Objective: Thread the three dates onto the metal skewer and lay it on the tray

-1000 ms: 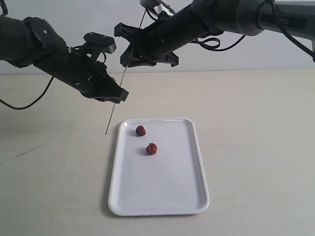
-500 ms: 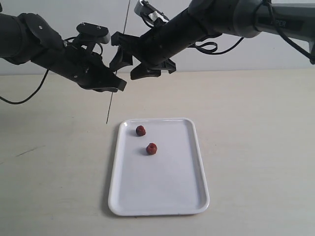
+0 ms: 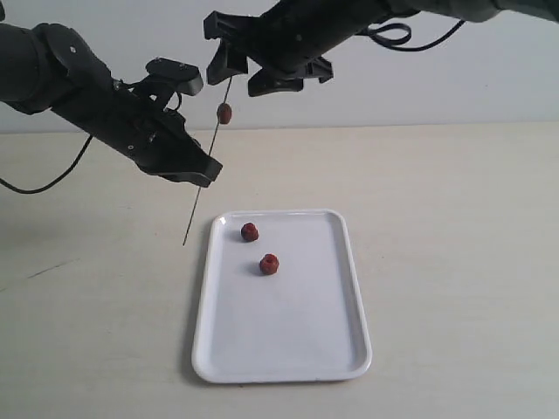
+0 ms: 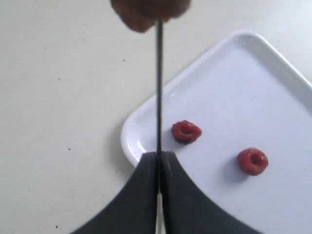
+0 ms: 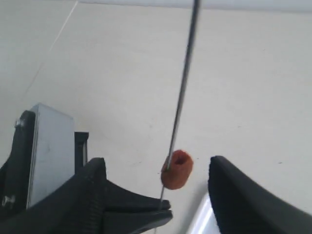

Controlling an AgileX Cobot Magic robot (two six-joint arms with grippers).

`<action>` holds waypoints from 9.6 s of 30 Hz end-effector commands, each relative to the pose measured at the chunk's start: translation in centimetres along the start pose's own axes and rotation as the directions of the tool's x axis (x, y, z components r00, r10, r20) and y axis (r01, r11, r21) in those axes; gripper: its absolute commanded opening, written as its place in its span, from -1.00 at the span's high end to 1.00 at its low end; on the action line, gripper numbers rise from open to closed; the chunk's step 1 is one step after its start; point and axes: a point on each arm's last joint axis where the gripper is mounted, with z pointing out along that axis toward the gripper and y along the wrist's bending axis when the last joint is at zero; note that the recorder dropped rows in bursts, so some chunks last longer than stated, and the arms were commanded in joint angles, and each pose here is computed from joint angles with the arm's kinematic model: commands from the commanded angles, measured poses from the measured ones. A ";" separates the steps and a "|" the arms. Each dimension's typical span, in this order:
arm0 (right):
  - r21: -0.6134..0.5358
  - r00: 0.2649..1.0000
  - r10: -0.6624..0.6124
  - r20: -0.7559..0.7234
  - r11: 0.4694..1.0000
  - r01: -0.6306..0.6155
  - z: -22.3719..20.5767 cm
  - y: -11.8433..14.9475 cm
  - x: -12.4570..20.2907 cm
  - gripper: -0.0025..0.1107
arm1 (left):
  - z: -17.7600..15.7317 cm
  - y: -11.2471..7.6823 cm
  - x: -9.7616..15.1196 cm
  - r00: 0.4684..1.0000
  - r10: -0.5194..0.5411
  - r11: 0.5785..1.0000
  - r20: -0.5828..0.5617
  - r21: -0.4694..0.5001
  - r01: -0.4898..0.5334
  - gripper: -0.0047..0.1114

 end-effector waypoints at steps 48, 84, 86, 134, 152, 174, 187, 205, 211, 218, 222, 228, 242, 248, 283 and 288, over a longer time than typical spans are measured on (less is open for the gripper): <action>0.272 0.907 -0.203 -0.369 0.910 0.314 10.5 -4.3 10.1 -0.10 | -4.0 -0.2 6.5 0.774 -0.175 0.977 -0.609 -0.205 0.060 0.92; 0.283 0.883 -0.173 -0.437 0.905 0.317 13.2 -5.0 11.2 0.28 | -4.0 -0.1 6.4 0.777 -0.169 0.977 -0.606 -0.207 0.051 0.92; 0.288 0.885 -0.160 -0.438 0.907 0.307 13.1 -5.0 11.2 0.53 | -4.0 -0.1 6.4 0.779 -0.169 0.977 -0.604 -0.208 0.051 0.92; 0.049 0.978 0.192 0.076 0.979 -0.196 1.9 -9.2 0.1 0.64 | -2.0 -2.8 4.7 0.908 0.066 0.979 -0.414 0.203 0.022 0.92; -0.065 0.974 0.210 0.088 0.977 -0.205 1.9 -8.2 -0.2 0.64 | -0.7 -2.3 4.1 0.937 0.045 0.984 -0.345 0.176 0.018 0.92; -0.149 0.969 0.231 0.090 0.965 -0.216 1.8 -7.5 -0.4 0.64 | -0.7 -1.9 3.8 0.944 0.020 0.991 -0.329 0.130 0.024 0.92; -0.146 0.967 0.234 0.098 0.965 -0.219 1.8 -7.6 -0.5 0.67 | -0.5 -1.7 3.6 0.941 0.023 0.992 -0.337 0.123 0.020 0.92; -0.165 0.970 0.233 0.071 0.962 -0.219 1.8 -7.3 -0.3 0.74 | -0.2 -1.4 3.8 0.938 0.017 0.993 -0.346 0.117 0.026 0.92; -0.183 0.974 0.222 0.051 0.961 -0.209 1.5 -6.9 -0.3 0.74 | -0.2 -1.4 3.8 0.940 0.007 0.993 -0.342 0.110 0.033 0.92; -0.193 0.979 0.198 0.047 0.963 -0.185 1.0 -6.5 -0.4 0.74 | -0.2 -1.3 3.8 0.939 -0.006 0.994 -0.344 0.101 0.043 0.92; -0.197 0.984 0.172 0.037 0.967 -0.162 1.0 -6.4 -0.2 0.74 | -0.2 -1.3 3.8 0.939 -0.010 0.994 -0.344 0.099 0.047 0.92; -0.178 0.985 0.167 0.051 0.972 -0.155 0.8 -6.9 -0.4 0.74 | -0.2 -1.3 3.8 0.939 -0.010 0.994 -0.343 0.098 0.047 0.92; -0.142 0.986 0.151 0.065 0.980 -0.140 0.5 -7.8 -0.6 0.74 | -0.2 -1.4 3.7 0.940 -0.015 0.994 -0.340 0.101 0.052 0.92; -0.152 0.983 0.167 0.077 0.976 -0.154 0.5 -7.7 -0.7 0.74 | -0.2 -1.4 3.7 0.940 -0.015 0.994 -0.340 0.101 0.052 0.92; -0.169 0.991 0.126 -0.041 0.977 -0.131 2.2 -7.1 1.0 0.74 | 0.0 -1.1 3.3 0.956 -0.026 0.996 -0.291 0.078 0.051 0.92; -0.177 0.992 0.118 -0.044 0.976 -0.124 2.7 -6.5 1.3 0.74 | 0.1 -1.2 3.1 0.963 -0.040 0.995 -0.268 0.078 0.063 0.92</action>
